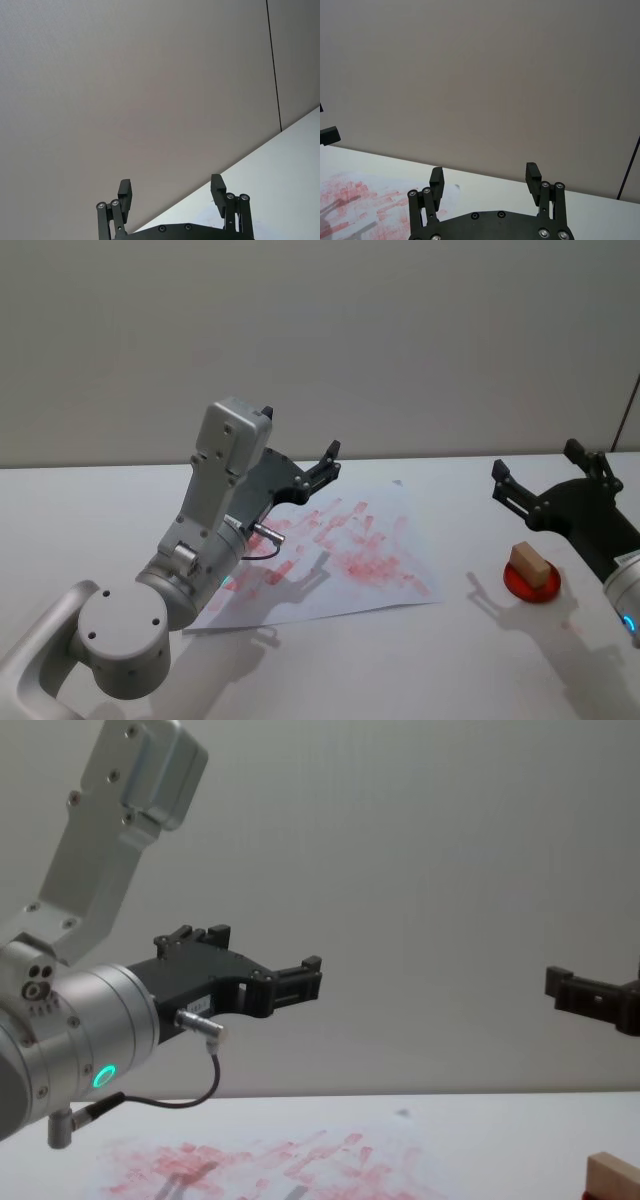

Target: Use the one hand to pick up the stamp and affix it onto the A4 paper.

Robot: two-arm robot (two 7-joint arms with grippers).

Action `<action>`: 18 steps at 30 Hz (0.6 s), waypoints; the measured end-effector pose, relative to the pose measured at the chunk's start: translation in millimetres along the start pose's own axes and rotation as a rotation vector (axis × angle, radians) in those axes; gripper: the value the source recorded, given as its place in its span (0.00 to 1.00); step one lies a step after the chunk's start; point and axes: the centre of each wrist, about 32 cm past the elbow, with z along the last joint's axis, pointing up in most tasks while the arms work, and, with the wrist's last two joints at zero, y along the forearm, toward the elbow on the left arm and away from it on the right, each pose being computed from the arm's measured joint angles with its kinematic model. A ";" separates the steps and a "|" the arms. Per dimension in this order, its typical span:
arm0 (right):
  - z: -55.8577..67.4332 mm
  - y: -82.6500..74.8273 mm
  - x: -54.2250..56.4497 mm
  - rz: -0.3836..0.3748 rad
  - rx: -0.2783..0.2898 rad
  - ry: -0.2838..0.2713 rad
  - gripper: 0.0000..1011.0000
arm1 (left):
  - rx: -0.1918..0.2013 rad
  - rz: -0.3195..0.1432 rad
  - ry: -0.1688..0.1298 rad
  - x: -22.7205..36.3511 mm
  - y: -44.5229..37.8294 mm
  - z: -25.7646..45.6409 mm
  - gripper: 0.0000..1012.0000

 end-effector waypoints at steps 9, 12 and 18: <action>0.1 -0.1 -4.7 0.000 -0.033 0.010 0.99 | 0.000 0.000 0.000 0.0 0.0 0.0 0.99; 0.0 -3.2 -7.9 -0.009 -0.055 0.019 0.99 | 0.000 0.000 0.000 0.0 0.0 0.0 0.99; -1.9 -11.8 -14.3 -0.039 -0.118 0.043 0.99 | 0.000 0.000 0.000 0.0 0.0 0.0 0.99</action>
